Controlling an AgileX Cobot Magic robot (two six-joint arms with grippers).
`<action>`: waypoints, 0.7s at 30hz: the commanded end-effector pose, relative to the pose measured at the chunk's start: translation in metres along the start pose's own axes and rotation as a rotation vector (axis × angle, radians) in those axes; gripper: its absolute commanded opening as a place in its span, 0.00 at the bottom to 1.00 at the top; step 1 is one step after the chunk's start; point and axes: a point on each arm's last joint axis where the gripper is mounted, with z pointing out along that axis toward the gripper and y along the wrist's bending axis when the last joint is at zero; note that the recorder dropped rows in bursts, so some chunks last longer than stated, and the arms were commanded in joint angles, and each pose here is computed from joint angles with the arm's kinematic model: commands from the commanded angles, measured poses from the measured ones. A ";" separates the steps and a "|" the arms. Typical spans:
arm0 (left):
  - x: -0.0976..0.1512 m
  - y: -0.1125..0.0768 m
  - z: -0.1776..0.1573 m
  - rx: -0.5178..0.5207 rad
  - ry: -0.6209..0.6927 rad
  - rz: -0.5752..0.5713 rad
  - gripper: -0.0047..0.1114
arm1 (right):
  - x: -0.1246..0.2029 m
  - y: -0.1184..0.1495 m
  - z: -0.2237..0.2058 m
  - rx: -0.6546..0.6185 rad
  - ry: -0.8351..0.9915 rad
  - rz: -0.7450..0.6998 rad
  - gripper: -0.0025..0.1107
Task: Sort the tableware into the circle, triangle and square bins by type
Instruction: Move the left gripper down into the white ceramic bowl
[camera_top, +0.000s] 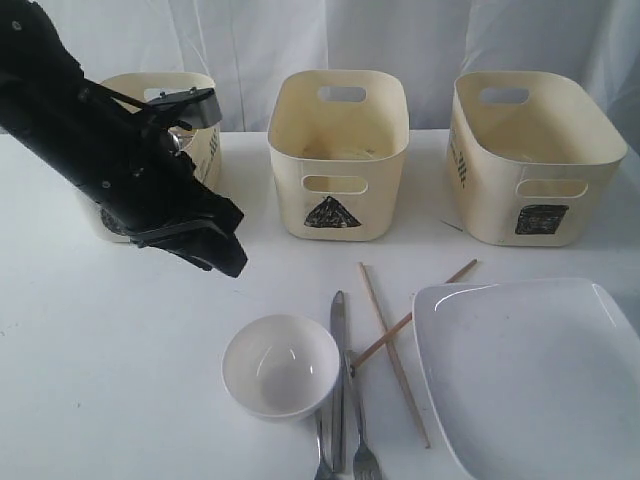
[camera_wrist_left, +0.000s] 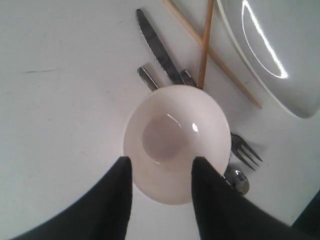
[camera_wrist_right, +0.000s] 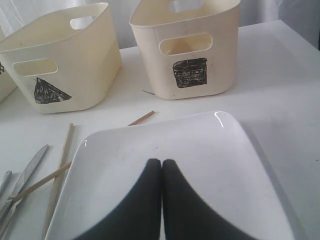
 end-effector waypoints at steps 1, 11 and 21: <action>0.001 -0.012 0.004 0.005 -0.001 0.028 0.46 | 0.001 0.000 0.000 0.000 -0.002 0.001 0.02; 0.003 -0.010 0.014 0.003 0.038 -0.001 0.56 | 0.001 0.000 0.000 0.000 -0.002 0.001 0.02; 0.008 0.002 0.039 -0.001 0.097 -0.028 0.56 | 0.001 0.000 0.000 0.000 -0.002 0.001 0.02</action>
